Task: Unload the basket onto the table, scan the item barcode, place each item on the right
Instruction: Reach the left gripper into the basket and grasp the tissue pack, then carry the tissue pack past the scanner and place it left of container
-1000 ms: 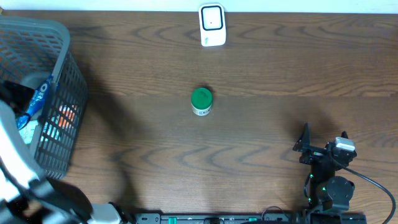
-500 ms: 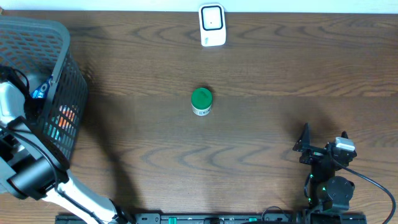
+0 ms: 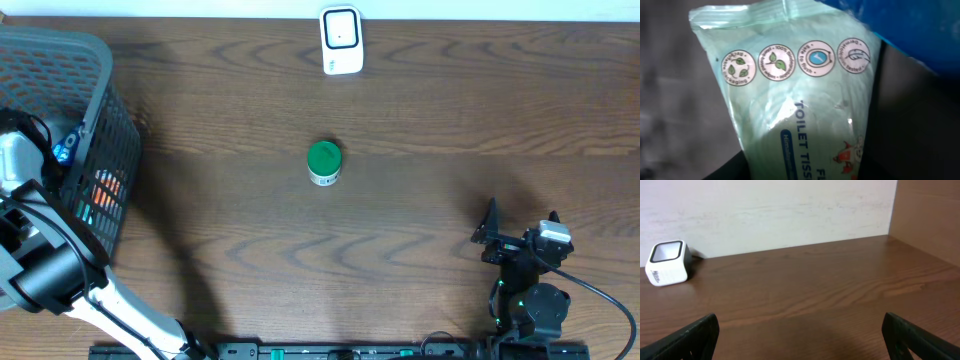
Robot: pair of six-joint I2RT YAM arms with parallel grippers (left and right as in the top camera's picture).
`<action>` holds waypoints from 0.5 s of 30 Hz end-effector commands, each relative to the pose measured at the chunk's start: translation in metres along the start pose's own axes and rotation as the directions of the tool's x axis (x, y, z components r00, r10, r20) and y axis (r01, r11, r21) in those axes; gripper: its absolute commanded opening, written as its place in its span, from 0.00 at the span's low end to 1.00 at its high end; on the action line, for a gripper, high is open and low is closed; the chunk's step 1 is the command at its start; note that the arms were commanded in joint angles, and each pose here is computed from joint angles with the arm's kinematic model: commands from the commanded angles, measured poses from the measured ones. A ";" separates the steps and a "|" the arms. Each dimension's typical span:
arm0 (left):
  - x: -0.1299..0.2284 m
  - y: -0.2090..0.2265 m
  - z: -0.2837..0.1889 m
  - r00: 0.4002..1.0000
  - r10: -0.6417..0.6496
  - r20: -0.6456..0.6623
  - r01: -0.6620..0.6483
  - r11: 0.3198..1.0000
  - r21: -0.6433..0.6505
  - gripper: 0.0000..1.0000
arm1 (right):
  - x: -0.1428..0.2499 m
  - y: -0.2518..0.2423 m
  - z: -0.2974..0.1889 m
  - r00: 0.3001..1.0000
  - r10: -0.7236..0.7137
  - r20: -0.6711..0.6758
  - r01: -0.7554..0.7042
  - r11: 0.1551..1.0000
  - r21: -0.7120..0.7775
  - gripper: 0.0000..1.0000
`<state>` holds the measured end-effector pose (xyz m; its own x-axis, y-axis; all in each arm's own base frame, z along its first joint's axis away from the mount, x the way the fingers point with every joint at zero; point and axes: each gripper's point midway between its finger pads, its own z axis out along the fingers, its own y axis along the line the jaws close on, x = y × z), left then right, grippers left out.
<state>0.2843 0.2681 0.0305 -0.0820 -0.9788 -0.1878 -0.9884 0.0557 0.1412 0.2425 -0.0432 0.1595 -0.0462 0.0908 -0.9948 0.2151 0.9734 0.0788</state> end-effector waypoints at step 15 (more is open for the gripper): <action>-0.009 0.040 -0.218 0.967 -0.115 0.229 0.005 0.903 0.429 0.47 | 0.000 -0.001 0.000 1.000 0.006 0.000 -0.006 1.000 0.002 0.99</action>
<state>0.2704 0.2582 0.1784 -0.0379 -0.9274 -0.3722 -0.9952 0.0685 -0.0694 0.2425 -0.0432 0.1594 -0.0466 0.0908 -0.9948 0.2155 0.9733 0.0787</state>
